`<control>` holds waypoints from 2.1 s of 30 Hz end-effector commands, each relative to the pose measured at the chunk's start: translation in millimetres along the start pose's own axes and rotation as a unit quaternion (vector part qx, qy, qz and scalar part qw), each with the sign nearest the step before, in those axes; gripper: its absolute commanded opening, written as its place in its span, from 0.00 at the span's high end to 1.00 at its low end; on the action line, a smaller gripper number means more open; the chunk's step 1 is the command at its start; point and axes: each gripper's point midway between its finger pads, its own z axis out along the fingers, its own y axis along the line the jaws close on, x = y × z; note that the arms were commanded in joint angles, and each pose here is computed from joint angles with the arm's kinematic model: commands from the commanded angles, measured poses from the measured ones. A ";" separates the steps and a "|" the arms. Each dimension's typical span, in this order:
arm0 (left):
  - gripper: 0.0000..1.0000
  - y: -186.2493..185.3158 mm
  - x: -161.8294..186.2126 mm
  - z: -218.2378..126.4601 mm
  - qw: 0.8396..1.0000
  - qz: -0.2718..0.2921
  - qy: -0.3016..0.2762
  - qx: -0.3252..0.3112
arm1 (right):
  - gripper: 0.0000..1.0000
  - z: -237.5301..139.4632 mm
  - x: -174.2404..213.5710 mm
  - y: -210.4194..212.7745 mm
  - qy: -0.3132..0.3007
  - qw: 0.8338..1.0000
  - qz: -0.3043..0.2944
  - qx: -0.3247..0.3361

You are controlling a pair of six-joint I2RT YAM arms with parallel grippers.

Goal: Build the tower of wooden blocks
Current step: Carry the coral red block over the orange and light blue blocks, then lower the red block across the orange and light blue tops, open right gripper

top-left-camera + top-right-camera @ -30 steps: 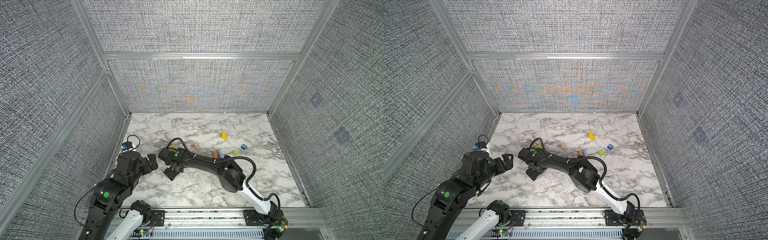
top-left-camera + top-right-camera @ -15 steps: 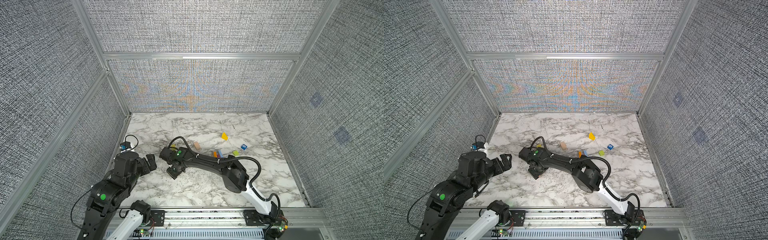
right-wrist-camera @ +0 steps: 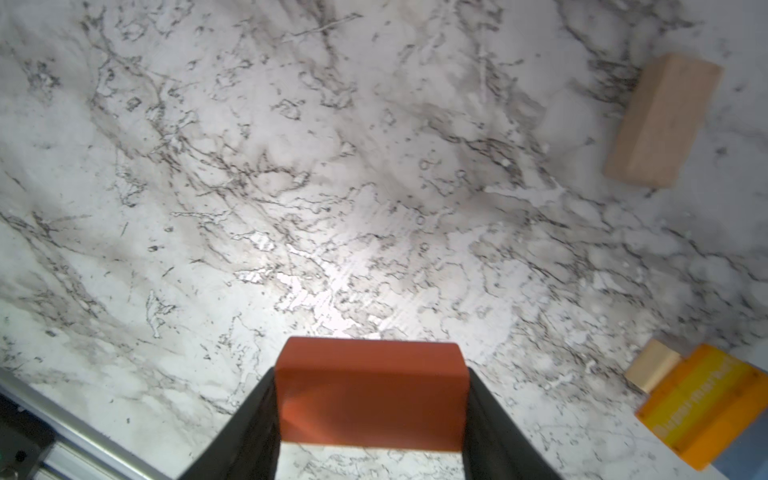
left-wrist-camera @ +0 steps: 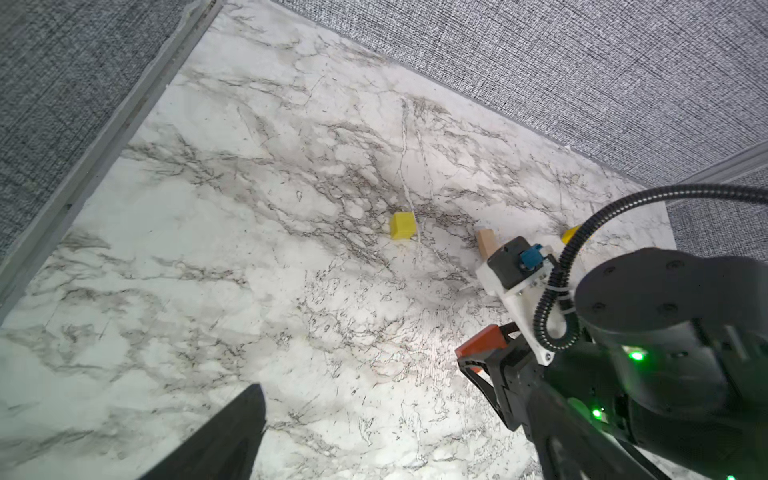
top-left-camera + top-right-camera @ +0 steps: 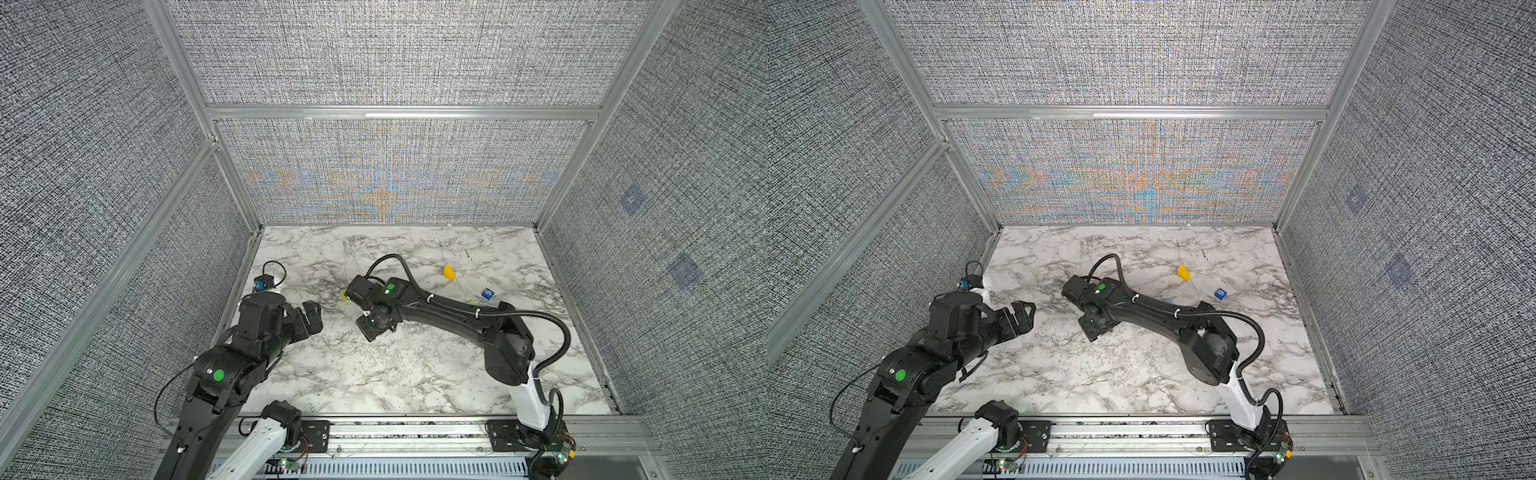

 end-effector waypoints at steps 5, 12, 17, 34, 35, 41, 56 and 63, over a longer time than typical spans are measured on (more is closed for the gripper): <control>0.01 -28.2 -6.0 36.6 0.999 0.009 0.017 0.044 | 0.45 -14.5 8.4 -50.4 -0.010 0.998 0.063 0.016; 0.02 -43.9 1.5 88.0 0.997 0.005 0.057 0.055 | 0.45 -24.0 25.3 -111.9 -0.014 0.991 0.129 0.034; 0.02 -55.8 3.3 113.1 0.995 0.012 0.070 0.062 | 0.45 -23.9 33.7 -141.4 -0.012 0.987 0.157 0.042; 0.03 -74.2 21.3 171.7 0.991 0.046 0.117 0.047 | 0.45 1.9 45.1 -179.3 0.003 0.976 0.208 0.062; 0.03 -74.7 22.4 172.6 0.991 0.049 0.119 0.048 | 0.45 3.1 46.1 -180.6 0.005 0.976 0.210 0.065; 0.03 -70.1 30.6 175.4 0.988 0.060 0.132 0.043 | 0.45 11.9 51.0 -183.8 0.019 0.973 0.220 0.068; 0.03 -66.6 42.5 186.0 0.987 0.054 0.143 0.043 | 0.45 15.2 51.5 -194.1 0.023 0.971 0.229 0.068; 0.03 -64.6 46.9 190.0 0.987 0.053 0.149 0.041 | 0.45 19.2 53.3 -192.7 0.027 0.971 0.229 0.064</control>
